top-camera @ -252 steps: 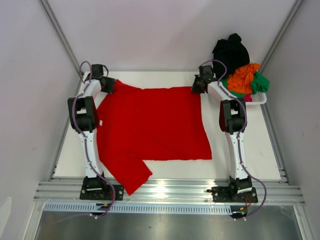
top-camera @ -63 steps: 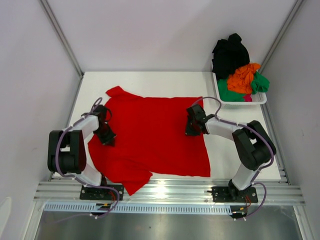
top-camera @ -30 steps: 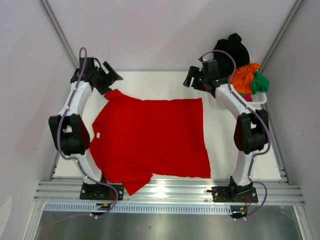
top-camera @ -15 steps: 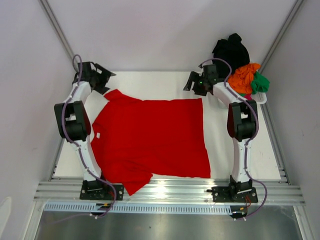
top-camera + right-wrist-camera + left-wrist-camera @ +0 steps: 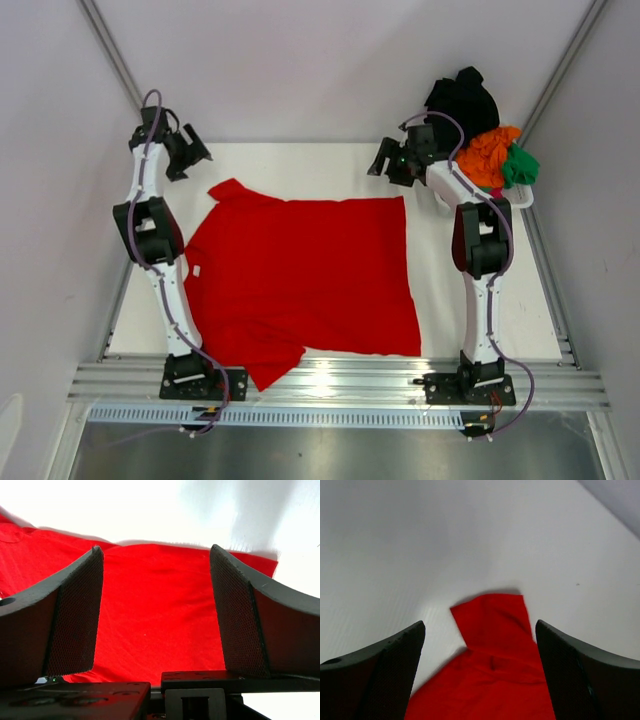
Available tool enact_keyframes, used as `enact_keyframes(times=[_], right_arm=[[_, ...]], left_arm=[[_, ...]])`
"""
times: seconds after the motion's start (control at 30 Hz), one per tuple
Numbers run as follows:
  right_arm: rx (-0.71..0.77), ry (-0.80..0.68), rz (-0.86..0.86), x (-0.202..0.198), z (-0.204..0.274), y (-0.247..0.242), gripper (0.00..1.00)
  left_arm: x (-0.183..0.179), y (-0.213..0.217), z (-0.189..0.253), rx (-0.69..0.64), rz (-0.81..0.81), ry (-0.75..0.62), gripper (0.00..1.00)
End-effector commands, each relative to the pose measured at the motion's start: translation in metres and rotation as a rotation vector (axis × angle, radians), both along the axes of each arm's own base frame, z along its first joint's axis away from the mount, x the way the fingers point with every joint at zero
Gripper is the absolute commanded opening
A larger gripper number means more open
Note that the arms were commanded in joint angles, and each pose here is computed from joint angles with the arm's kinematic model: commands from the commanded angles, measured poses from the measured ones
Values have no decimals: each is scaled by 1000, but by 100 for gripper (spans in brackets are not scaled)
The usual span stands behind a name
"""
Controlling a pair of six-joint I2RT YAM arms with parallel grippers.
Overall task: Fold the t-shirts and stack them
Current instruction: Flatten the tshirt out
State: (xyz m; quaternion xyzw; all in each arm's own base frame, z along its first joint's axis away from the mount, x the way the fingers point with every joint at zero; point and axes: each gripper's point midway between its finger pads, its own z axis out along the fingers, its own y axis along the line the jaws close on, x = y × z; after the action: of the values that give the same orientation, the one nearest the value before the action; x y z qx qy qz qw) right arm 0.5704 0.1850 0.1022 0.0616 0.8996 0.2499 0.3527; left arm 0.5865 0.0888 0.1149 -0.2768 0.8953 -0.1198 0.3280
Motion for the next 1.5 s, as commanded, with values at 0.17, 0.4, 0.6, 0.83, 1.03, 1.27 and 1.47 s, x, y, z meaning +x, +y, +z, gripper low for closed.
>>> enact_keyframes(times=[0.17,0.4,0.6,0.83,1.03,1.27,1.47], right_arm=[[-3,1,23,-1,6,8,80],[5,-14,53,-8,11,20,80],[15,-26,76,-13,17,28,80],[10,-16,81,-17,13,29,80],[-4,-11,74,-18,13,26,81],[-11,-10,67,-19,14,23,81],[-15,-11,67,-19,15,23,81]], left_arm=[[-23,-13,-6,79,10,113,93],[-25,-47,-35,-372,256,48,81],[-26,-42,-46,-431,329,12,77],[-23,-35,-61,-466,383,15,74],[-22,-21,-68,-467,454,42,68],[-23,-10,-64,-394,462,119,63],[-32,-9,-69,-302,392,175,62]])
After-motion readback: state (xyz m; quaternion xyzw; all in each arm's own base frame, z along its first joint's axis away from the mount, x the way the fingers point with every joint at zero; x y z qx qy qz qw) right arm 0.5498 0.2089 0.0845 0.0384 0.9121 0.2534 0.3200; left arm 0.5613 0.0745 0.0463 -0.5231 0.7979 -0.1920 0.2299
